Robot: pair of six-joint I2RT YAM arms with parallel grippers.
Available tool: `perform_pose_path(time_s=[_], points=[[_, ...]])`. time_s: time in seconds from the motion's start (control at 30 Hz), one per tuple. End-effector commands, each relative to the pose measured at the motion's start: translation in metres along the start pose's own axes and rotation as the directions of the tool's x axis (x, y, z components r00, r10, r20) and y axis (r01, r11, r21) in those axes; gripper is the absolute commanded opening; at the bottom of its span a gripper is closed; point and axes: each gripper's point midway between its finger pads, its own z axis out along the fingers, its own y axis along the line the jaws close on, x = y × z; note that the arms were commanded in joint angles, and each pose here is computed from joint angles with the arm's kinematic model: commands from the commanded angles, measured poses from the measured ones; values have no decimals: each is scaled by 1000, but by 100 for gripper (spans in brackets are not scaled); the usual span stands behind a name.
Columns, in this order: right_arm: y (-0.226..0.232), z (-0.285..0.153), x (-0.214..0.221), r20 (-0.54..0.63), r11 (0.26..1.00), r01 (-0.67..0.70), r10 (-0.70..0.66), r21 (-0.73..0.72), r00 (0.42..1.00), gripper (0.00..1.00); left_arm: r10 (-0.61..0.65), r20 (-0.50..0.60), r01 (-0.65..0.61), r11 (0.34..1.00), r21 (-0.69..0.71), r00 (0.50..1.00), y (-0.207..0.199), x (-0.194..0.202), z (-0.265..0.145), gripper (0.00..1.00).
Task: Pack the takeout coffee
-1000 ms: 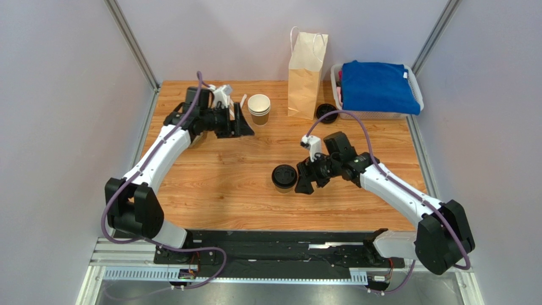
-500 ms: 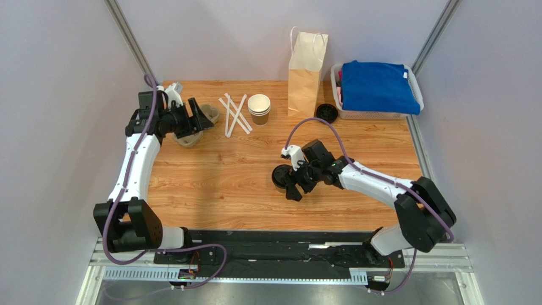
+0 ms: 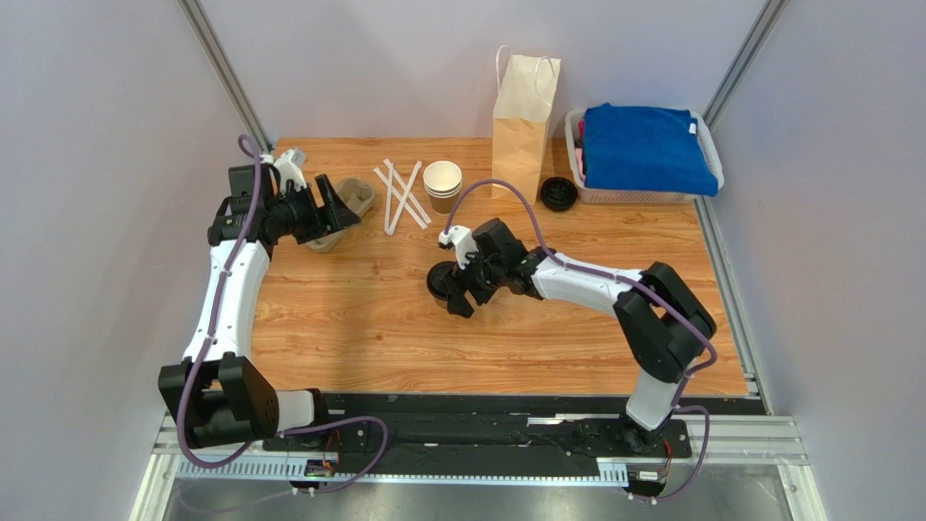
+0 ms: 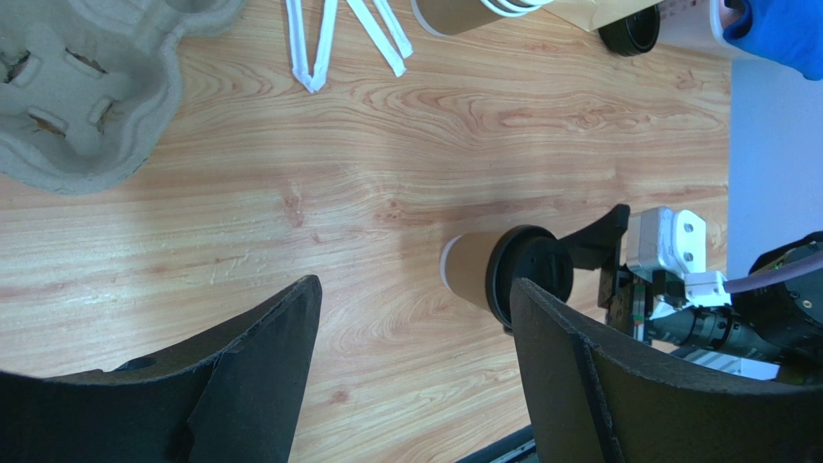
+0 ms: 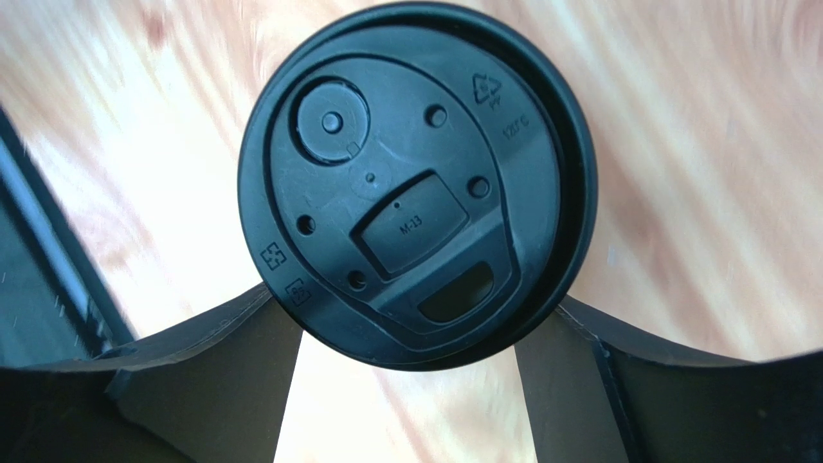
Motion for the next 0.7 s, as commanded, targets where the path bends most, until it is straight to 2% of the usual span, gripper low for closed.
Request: perform_pose_path(time_s=[0.0, 0.27, 0.37, 0.53, 0.63, 0.67], points=[[-6, 18, -48, 116, 999, 44, -44, 7, 992, 78, 22, 46, -22, 1000, 8, 999, -2, -10, -9, 80], [-8, 28, -79, 144, 998, 69, -68, -6, 987, 81, 22, 63, -22, 1000, 5, 998, -3, -10, -14, 80], [-2, 2, -88, 150, 995, 102, -100, -5, 984, 85, 37, 84, -38, 999, 12, 996, -7, -15, -17, 80], [5, -67, -108, 179, 994, 110, -113, 25, 977, 89, 65, 110, -69, 997, 32, 992, -14, -19, -23, 82], [6, -119, -132, 251, 995, 94, -99, 32, 963, 90, 71, 109, -77, 996, 45, 991, -17, -18, -24, 82], [4, -148, -150, 315, 994, 92, -104, 52, 943, 90, 75, 109, -81, 995, 55, 991, -19, -17, -25, 82]])
